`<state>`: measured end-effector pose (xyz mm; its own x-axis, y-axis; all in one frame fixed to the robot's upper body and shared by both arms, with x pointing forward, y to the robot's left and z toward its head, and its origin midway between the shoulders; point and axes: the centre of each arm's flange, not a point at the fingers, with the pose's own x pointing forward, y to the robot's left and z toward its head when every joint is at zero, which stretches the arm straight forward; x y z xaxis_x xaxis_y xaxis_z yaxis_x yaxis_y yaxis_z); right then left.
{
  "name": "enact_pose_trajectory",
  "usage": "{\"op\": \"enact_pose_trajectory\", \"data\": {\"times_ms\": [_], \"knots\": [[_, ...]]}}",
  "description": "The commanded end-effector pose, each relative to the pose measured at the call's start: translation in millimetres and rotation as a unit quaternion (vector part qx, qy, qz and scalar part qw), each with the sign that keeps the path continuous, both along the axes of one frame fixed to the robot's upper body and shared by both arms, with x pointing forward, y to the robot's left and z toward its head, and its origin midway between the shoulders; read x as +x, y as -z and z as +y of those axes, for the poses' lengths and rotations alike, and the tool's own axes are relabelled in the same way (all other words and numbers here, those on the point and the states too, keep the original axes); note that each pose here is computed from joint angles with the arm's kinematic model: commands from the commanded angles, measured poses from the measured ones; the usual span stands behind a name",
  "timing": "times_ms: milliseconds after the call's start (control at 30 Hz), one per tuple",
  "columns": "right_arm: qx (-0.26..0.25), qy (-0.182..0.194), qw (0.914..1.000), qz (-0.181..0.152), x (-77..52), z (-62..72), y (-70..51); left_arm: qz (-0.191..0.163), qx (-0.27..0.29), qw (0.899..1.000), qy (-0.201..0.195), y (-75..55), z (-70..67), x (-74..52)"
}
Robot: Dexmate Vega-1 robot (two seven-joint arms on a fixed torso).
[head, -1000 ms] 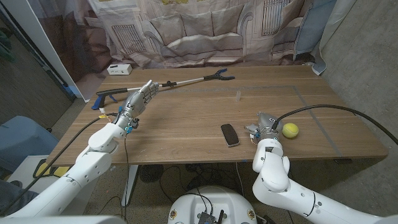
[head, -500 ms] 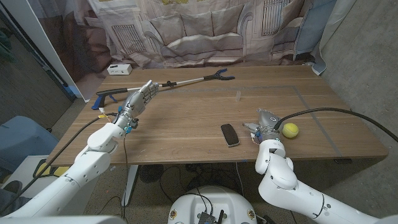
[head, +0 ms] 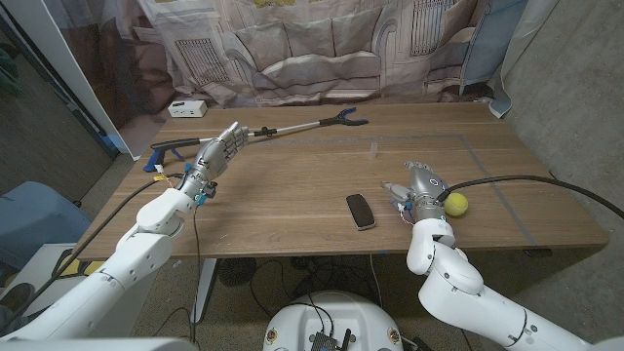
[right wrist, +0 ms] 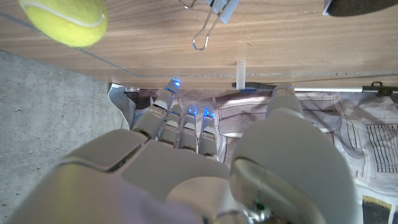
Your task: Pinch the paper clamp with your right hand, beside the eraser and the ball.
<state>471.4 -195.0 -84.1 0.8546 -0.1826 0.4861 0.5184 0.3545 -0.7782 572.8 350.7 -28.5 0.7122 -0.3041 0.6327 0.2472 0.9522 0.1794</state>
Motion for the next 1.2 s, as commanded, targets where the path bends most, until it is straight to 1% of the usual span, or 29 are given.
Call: {"op": "enact_pose_trajectory", "data": {"times_ms": [33, 200, 300, 400, 500, 600, 667, 733, 767, 867, 967, 1067, 1167, 1200], "knots": [[0.034, -0.070, 0.9940, -0.077, -10.2, -19.3, -10.8, -0.011, 0.006, 1.000, -0.014, -8.6, -16.9, -7.1], [0.044, -0.116, 0.9857, -0.113, -11.6, -26.2, -10.7, -0.015, 0.024, 0.999, -0.022, -10.0, -22.5, -14.5], [0.051, -0.137, 0.9808, -0.129, -10.9, -30.0, -13.7, -0.018, 0.034, 0.999, -0.030, -13.2, -23.7, -18.8], [0.071, -0.168, 0.9741, -0.133, -9.2, -36.0, -17.9, -0.024, 0.038, 0.998, -0.033, -16.8, -26.8, -23.5], [0.096, -0.198, 0.9654, -0.140, -7.3, -43.1, -20.7, -0.027, 0.042, 0.998, -0.032, -20.1, -31.7, -26.8], [0.122, -0.226, 0.9545, -0.151, -5.0, -48.9, -22.7, -0.030, 0.047, 0.998, -0.031, -22.8, -35.9, -29.1], [0.151, -0.249, 0.9438, -0.157, -2.4, -51.5, -22.7, -0.031, 0.043, 0.998, -0.023, -23.5, -37.8, -29.6], [0.173, -0.270, 0.9350, -0.152, -0.3, -52.5, -24.5, -0.030, 0.040, 0.999, -0.020, -24.9, -38.0, -30.5], [0.187, -0.283, 0.9281, -0.154, 0.3, -51.9, -25.7, -0.033, 0.038, 0.999, -0.022, -27.4, -36.8, -32.9], [0.191, -0.296, 0.9214, -0.165, 0.8, -50.5, -27.7, -0.039, 0.031, 0.998, -0.034, -28.5, -32.7, -37.7], [0.201, -0.318, 0.9123, -0.162, 5.0, -50.4, -30.0, -0.042, 0.034, 0.998, -0.035, -27.5, -28.4, -40.0], [0.221, -0.348, 0.8967, -0.160, 12.3, -53.9, -30.8, -0.041, 0.042, 0.998, -0.029, -25.0, -25.0, -39.4], [0.247, -0.390, 0.8757, -0.143, 21.4, -58.9, -31.9, -0.035, 0.042, 0.998, -0.022, -22.0, -23.9, -37.8], [0.253, -0.400, 0.8700, -0.136, 23.8, -60.4, -32.5, -0.033, 0.042, 0.998, -0.020, -21.1, -23.9, -37.4]]}}
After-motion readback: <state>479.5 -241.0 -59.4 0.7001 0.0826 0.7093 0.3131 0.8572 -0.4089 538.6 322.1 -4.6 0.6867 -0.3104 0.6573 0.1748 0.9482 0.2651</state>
